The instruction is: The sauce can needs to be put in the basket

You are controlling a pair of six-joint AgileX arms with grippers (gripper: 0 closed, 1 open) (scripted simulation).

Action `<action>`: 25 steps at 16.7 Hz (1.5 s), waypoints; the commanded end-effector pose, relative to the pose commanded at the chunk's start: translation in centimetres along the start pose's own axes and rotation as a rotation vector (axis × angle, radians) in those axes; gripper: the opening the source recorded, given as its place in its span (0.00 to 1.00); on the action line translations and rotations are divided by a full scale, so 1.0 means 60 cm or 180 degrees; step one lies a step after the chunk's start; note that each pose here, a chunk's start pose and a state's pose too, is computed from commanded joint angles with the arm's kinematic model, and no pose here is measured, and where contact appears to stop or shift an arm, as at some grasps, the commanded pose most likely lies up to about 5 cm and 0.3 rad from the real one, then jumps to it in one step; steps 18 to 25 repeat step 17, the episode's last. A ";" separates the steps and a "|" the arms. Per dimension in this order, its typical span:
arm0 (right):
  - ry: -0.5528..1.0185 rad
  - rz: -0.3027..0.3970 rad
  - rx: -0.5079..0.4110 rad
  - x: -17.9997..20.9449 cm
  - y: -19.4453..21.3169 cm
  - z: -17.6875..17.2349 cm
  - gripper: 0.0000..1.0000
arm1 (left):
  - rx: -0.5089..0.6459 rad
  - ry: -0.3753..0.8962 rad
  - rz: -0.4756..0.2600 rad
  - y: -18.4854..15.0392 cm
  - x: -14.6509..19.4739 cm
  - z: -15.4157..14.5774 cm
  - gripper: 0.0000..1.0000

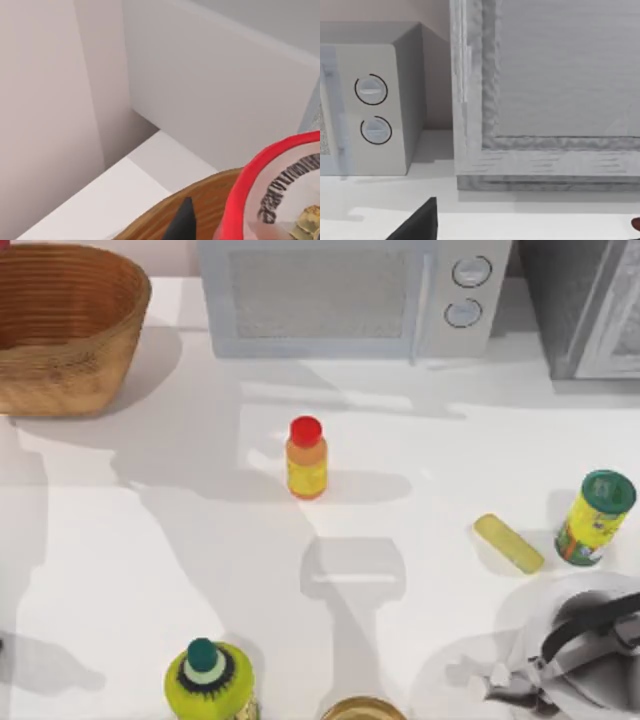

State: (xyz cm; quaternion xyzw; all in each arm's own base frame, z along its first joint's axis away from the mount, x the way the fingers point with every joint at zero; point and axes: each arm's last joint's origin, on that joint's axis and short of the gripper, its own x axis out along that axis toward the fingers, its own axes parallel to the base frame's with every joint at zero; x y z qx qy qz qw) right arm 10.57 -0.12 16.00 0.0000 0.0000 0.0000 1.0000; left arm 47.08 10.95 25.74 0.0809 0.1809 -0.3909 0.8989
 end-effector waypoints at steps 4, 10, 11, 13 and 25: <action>0.0000 0.0000 0.0000 0.000 0.000 0.000 1.00 | 0.0000 0.0000 0.0000 0.000 0.000 0.000 0.45; 0.0000 0.0000 0.0000 0.000 0.000 0.000 1.00 | 0.0000 0.0000 0.0000 0.000 0.000 0.000 0.90; 0.0000 0.0000 0.0000 0.000 0.000 0.000 1.00 | 0.0000 0.0000 0.0000 0.000 0.000 0.000 0.98; 0.0000 0.0000 0.0000 0.000 0.000 0.000 1.00 | 0.0000 0.0000 0.0000 0.000 0.000 0.000 1.00; 0.0000 0.0000 0.0000 0.000 0.000 0.000 1.00 | 0.0000 0.0000 0.0000 0.000 0.000 0.000 1.00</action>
